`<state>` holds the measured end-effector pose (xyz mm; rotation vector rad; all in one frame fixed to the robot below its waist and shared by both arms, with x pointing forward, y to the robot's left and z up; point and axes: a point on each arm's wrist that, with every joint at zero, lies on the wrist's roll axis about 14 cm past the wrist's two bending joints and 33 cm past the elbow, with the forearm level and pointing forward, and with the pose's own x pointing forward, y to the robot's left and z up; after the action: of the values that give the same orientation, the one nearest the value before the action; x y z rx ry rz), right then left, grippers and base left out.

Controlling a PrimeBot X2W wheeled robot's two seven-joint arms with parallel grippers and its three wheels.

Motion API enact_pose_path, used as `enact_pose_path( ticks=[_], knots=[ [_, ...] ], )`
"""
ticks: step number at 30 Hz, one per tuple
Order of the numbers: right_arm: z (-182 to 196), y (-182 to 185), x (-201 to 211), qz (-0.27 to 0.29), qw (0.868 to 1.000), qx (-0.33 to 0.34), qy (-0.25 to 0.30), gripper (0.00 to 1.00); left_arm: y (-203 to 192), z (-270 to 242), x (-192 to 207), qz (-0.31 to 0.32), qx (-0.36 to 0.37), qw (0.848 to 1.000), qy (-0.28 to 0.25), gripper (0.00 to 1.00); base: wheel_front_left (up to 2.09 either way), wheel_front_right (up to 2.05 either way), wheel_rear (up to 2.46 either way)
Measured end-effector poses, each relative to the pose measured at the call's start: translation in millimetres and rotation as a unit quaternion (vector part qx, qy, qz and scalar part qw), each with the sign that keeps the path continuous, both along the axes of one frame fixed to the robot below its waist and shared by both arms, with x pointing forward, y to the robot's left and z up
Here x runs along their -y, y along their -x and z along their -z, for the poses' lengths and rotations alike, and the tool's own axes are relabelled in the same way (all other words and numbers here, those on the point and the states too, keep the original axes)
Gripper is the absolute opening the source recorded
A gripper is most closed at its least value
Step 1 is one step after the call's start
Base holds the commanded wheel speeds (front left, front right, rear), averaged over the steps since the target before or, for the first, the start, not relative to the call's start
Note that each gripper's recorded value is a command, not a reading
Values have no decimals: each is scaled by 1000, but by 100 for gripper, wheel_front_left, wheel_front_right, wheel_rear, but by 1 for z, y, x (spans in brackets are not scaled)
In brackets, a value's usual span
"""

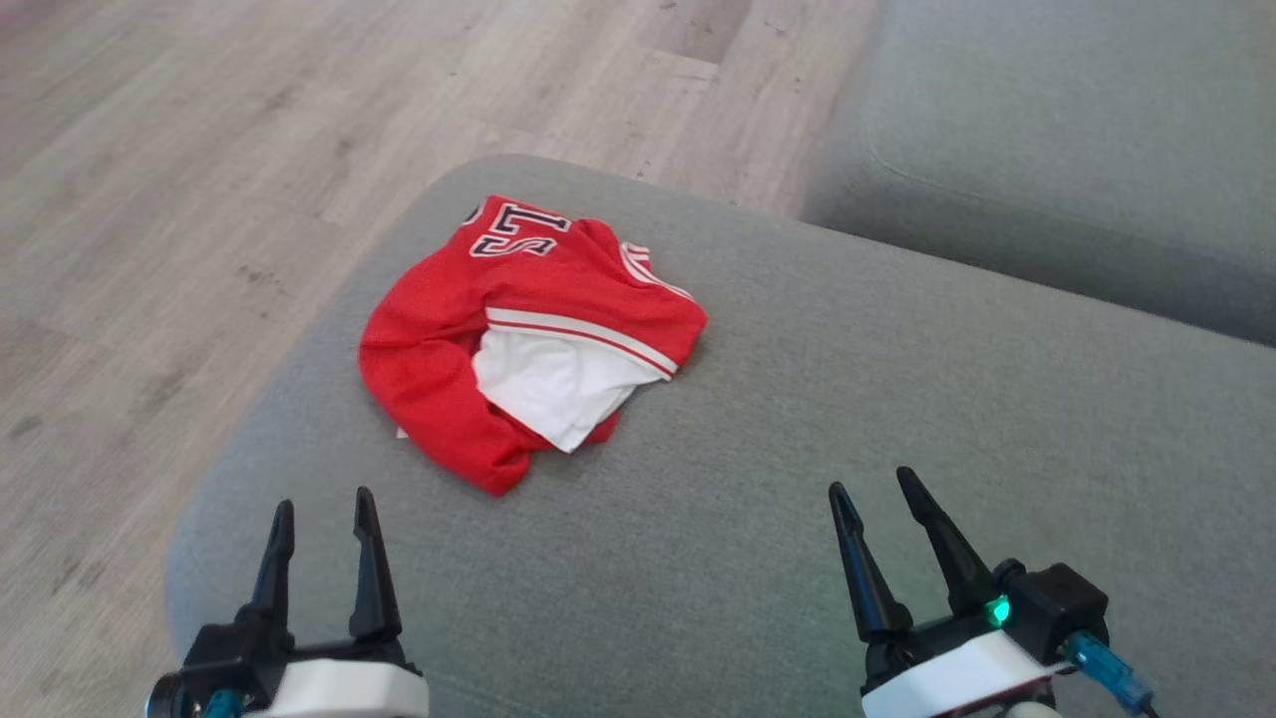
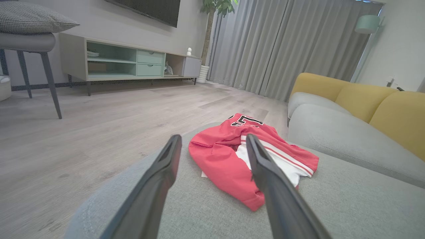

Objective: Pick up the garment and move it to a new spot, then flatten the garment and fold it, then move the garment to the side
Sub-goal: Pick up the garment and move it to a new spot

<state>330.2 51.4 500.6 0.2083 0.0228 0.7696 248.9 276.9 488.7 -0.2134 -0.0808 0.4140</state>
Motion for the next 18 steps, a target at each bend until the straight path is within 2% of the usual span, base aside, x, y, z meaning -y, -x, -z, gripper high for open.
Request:
enact_pose_path(
  ticks=[5, 7, 12, 16, 18],
  knots=[
    [9, -6, 10, 16, 1000, -12, 3, 100, -23, 4, 15, 38, -13, 999, -2, 100, 0, 0, 0],
    [14, -11, 15, 25, 1000, -17, 3, 100, -46, 8, 33, 84, -32, 996, -4, 100, 0, 0, 0],
    [18, -33, 27, 51, 998, -20, 1, 100, -112, 6, 75, 190, -83, 978, -36, 100, 0, 0, 0],
    [23, -47, 35, 67, 998, -20, 3, 100, -156, 10, 97, 245, -129, 959, -63, 100, 0, 0, 0],
    [26, -49, 37, 70, 997, -23, 6, 100, -165, 13, 102, 257, -140, 954, -67, 100, 0, 0, 0]
  ],
)
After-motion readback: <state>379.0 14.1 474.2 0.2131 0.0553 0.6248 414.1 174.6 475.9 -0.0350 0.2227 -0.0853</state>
